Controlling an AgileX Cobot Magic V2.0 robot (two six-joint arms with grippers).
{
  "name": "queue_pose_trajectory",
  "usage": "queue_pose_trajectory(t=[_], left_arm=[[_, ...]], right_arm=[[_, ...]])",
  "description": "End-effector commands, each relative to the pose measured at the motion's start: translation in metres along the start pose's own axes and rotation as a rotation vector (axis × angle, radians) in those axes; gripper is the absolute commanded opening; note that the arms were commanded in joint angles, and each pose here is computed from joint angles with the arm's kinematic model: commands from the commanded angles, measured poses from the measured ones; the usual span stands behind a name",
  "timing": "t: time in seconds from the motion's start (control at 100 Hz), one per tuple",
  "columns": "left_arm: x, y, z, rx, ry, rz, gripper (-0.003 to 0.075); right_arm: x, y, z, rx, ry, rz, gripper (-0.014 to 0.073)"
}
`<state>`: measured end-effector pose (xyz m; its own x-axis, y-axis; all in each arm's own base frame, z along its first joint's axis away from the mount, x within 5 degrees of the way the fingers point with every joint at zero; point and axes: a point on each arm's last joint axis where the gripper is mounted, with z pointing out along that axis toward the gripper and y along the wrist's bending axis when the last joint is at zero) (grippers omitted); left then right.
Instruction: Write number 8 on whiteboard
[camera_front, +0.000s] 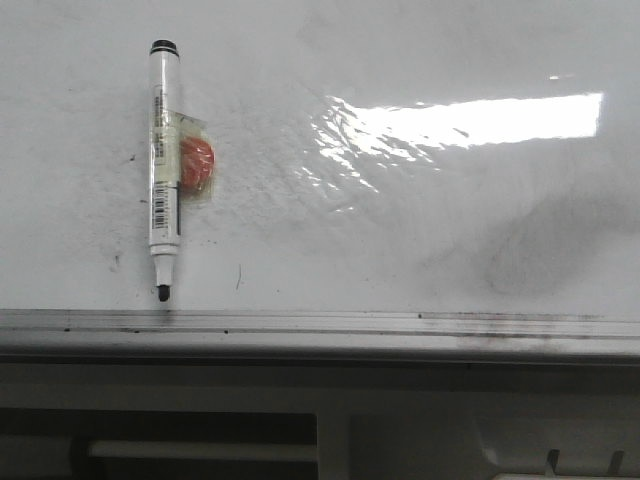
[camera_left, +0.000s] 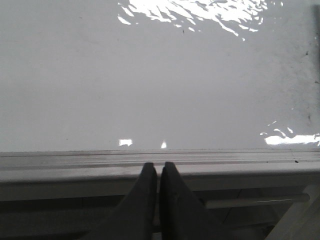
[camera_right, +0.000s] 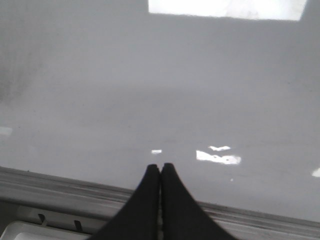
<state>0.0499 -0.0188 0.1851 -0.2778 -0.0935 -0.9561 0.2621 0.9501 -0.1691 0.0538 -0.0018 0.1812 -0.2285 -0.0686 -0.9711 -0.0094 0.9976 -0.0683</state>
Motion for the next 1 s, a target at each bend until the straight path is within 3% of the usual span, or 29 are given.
queue_pose_trajectory(t=[0.0, 0.81, 0.99], left_arm=[[0.009, 0.002, 0.002, 0.001, -0.015, -0.026, -0.0020], [0.009, 0.002, 0.002, -0.005, -0.015, -0.005, -0.0020], [0.004, 0.003, 0.002, -0.013, -0.069, 0.015, -0.0020]], right_arm=[[0.000, 0.000, 0.000, 0.005, -0.039, -0.018, -0.0064], [0.000, 0.000, 0.000, 0.005, -0.039, -0.020, -0.0064], [-0.016, 0.001, -0.002, -0.003, -0.213, -0.043, -0.0064]])
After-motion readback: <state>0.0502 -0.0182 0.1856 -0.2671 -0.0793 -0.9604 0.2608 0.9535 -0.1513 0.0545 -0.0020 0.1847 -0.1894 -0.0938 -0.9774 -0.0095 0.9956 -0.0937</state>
